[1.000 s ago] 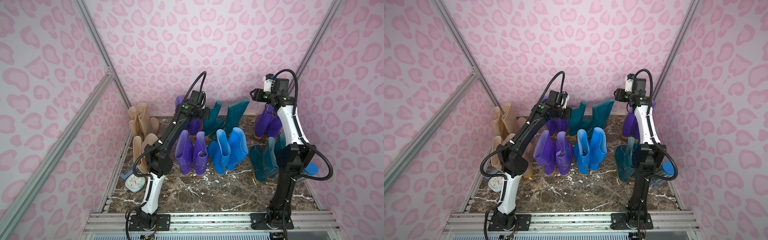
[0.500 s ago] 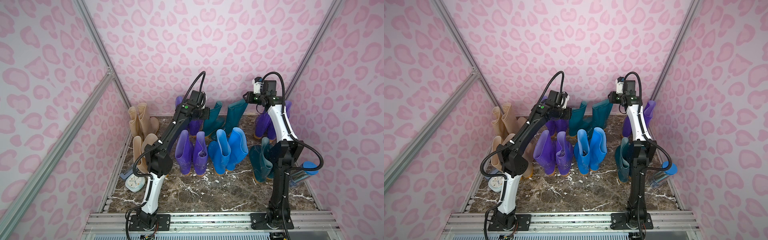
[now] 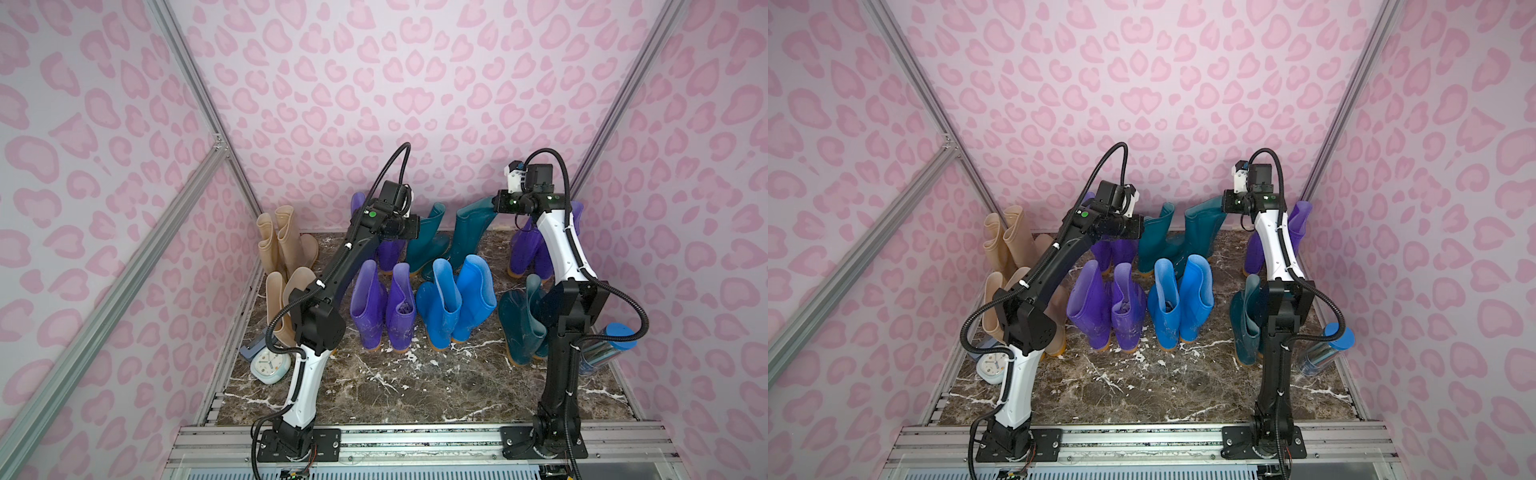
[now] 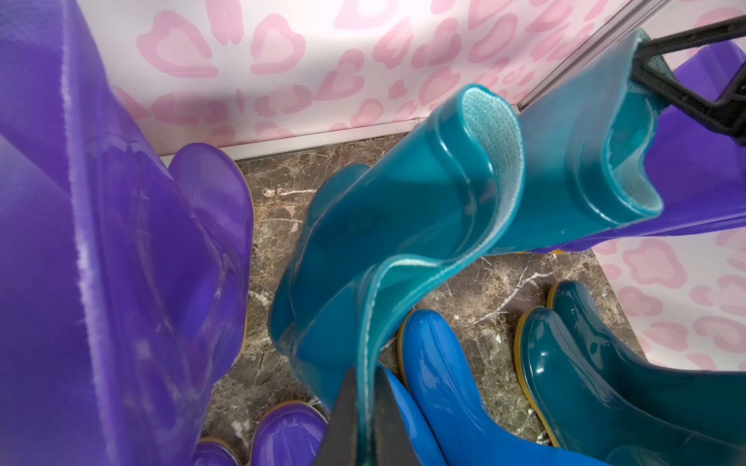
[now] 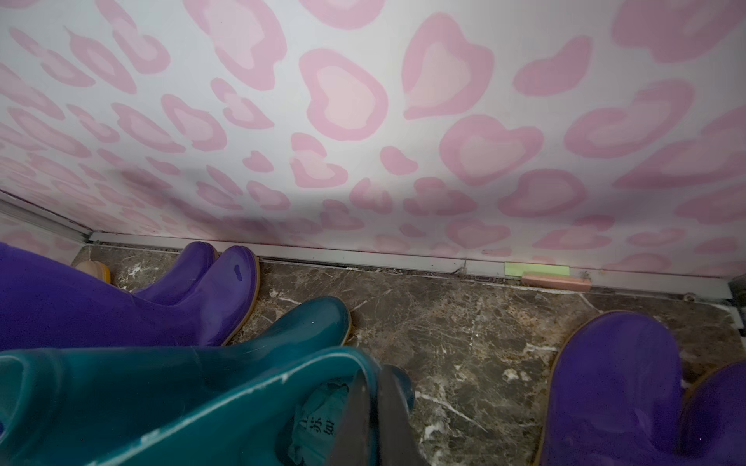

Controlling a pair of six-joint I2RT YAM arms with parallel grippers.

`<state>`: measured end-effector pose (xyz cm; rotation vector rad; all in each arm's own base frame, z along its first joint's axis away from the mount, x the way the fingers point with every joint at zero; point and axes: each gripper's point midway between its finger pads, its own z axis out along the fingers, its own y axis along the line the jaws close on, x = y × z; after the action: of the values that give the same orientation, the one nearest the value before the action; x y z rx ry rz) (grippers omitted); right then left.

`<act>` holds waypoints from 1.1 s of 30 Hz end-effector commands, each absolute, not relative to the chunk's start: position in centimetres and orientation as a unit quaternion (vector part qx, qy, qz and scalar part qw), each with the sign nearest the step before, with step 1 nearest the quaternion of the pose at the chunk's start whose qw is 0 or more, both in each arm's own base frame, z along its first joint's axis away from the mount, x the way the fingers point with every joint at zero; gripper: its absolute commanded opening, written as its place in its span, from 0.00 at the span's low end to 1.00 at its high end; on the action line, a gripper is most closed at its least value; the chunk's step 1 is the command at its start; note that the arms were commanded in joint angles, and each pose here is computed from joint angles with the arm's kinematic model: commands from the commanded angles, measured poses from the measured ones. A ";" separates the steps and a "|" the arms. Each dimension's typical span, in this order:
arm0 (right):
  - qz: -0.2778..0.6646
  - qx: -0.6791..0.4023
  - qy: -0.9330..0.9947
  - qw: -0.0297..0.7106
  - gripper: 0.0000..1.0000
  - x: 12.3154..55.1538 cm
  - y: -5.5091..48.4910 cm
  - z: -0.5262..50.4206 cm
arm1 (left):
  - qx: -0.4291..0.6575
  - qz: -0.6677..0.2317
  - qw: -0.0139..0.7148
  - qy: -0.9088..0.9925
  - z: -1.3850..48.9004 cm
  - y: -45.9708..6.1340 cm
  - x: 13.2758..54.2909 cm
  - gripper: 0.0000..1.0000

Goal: Match and arrange rain boots in pairs
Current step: Adjust the rain boot at the center of the board.

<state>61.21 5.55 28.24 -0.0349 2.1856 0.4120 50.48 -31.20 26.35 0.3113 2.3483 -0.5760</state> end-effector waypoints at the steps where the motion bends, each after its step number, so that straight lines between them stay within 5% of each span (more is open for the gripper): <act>1: 0.181 0.020 0.861 0.476 0.00 60.3 6.3 32.0 | 0.123 -0.233 0.346 0.901 26.8 -31.6 50.3 0.02; 15: 0.131 0.039 0.894 0.428 0.00 52.6 7.4 27.6 | 0.129 -0.249 0.345 0.896 27.4 -32.0 50.0 0.02; 29: 0.123 0.042 0.885 0.446 0.00 47.6 6.6 29.2 | 0.133 -0.260 0.345 0.892 27.5 -32.4 50.0 0.02; 30: 0.111 0.048 0.889 0.442 0.05 47.4 6.1 28.9 | 0.133 -0.261 0.344 0.892 27.5 -32.4 50.0 0.02; 31: 0.107 0.048 0.890 0.440 0.22 47.1 5.9 28.6 | 0.134 -0.262 0.344 0.892 27.5 -32.5 49.9 0.02; 33: 0.108 0.047 0.889 0.443 0.26 46.7 5.7 28.3 | 0.133 -0.265 0.345 0.891 27.5 -32.6 50.0 0.02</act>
<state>47.12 6.18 28.89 0.1181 2.1951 0.2976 49.91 -32.01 26.32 0.3425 2.3541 -0.6410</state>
